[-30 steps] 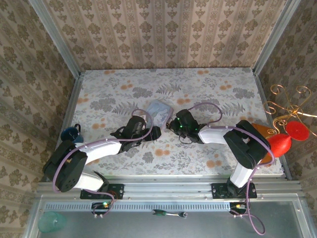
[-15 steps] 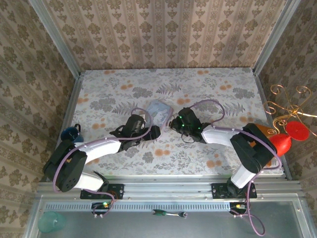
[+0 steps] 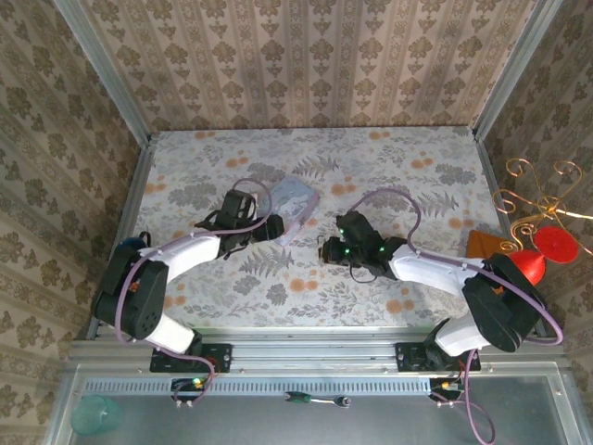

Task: Unlock the padlock with the key

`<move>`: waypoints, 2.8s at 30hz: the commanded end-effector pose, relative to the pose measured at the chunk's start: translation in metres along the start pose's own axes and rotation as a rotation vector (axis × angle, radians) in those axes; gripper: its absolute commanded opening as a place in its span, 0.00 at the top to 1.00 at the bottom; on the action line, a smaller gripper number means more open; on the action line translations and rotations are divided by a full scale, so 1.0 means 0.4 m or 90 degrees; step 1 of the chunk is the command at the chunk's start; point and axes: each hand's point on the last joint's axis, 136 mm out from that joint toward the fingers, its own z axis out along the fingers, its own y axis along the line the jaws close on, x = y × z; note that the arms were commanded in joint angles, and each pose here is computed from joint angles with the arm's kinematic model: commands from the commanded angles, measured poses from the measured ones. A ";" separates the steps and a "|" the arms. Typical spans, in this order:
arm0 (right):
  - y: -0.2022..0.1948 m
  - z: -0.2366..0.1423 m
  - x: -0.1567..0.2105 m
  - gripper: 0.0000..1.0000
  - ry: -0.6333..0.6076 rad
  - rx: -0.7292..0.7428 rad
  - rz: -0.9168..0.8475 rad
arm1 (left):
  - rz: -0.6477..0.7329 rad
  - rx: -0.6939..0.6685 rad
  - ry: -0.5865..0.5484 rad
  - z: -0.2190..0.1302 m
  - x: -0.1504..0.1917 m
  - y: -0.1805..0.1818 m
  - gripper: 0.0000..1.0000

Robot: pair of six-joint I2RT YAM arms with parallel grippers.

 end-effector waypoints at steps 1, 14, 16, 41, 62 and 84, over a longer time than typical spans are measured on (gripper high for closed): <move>-0.006 -0.016 0.092 1.00 0.073 0.002 -0.043 | 0.045 -0.090 -0.010 -0.069 0.029 0.076 0.22; -0.002 0.049 0.240 1.00 0.188 -0.022 -0.049 | 0.130 -0.093 -0.195 -0.266 0.048 0.119 0.09; -0.014 0.056 0.245 1.00 0.197 -0.006 -0.053 | 0.118 -0.111 -0.205 -0.271 0.043 0.146 0.08; -0.033 -0.039 0.148 0.76 0.138 0.090 -0.147 | 0.091 -0.147 -0.256 -0.293 0.033 0.197 0.07; -0.014 -0.287 -0.273 0.27 -0.292 0.293 -0.382 | 0.009 -0.356 -0.401 -0.410 -0.085 0.308 0.00; -0.429 -0.295 -0.329 0.00 -0.402 0.516 -0.292 | 0.266 -0.526 -0.488 -0.317 -0.186 0.403 0.00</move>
